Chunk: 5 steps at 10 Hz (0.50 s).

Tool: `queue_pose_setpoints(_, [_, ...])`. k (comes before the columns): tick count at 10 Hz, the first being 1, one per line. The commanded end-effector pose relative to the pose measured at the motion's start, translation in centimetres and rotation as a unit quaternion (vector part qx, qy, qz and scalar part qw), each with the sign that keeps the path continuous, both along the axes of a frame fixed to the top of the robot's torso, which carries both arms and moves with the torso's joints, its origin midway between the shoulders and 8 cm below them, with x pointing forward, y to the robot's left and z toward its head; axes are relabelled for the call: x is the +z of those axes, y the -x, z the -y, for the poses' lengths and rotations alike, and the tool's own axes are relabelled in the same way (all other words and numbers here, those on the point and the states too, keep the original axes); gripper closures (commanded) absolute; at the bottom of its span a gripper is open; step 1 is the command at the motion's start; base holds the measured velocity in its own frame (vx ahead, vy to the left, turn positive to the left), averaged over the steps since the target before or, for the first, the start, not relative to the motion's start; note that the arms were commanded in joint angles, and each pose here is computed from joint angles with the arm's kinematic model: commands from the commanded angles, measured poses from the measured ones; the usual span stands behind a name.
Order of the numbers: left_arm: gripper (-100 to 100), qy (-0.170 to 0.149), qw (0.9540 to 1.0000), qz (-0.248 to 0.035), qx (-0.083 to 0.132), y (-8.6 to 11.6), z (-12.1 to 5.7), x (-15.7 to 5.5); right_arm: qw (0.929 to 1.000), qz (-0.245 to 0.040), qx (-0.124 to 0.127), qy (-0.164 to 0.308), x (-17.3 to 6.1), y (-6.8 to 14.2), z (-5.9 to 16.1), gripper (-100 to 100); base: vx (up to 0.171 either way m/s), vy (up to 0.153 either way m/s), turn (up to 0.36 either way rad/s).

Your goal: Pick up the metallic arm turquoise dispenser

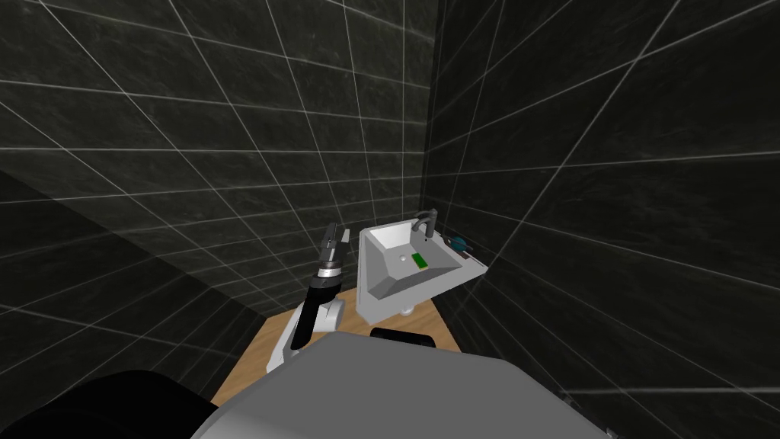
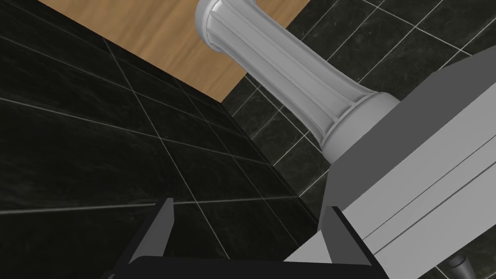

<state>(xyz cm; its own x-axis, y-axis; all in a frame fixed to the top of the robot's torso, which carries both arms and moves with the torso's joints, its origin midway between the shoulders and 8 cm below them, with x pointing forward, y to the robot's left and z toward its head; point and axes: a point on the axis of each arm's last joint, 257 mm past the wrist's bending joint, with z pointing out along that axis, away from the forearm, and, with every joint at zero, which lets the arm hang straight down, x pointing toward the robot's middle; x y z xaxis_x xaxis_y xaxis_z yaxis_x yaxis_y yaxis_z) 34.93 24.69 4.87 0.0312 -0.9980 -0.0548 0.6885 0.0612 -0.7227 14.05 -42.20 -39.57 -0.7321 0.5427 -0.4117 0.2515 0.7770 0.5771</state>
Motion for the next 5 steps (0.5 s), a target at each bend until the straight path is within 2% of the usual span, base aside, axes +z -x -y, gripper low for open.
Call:
queue_pose_setpoints(1, [0, 0.0, 1.0, 0.0, 0.0, 0.0, 0.0, 0.0, 0.9988, -0.035, 0.012, 0.032, -1.0, 2.3, 2.6, -100, 0.052, 0.085, 0.013])
queue_pose_setpoints(2, [0, 0.0, 1.0, 0.0, 0.0, 0.0, 0.0, 0.0, 0.9981, -0.039, 0.023, 0.042, -0.7, 2.2, 3.2, -100, 0.055, 0.089, -0.007])
queue_pose_setpoints(3, [0, 0.0, 1.0, 0.0, 0.0, 0.0, 0.0, 0.0, 0.995, -0.069, 0.031, 0.065, -1.4, 4.4, 5.1, -100, 0.078, 0.127, 0.017])
queue_pose_setpoints(4, [0, 0.0, 1.0, 0.0, 0.0, 0.0, 0.0, 0.0, 0.9932, -0.074, 0.044, 0.079, -0.9, 4.2, 6.1, -100, 0.075, 0.119, 0.002])
queue_pose_setpoints(5, [0, 0.0, 1.0, 0.0, 0.0, 0.0, 0.0, 0.0, 0.9928, -0.075, 0.046, 0.081, -0.8, 4.2, 6.3, -100, 0.036, 0.054, -0.007])
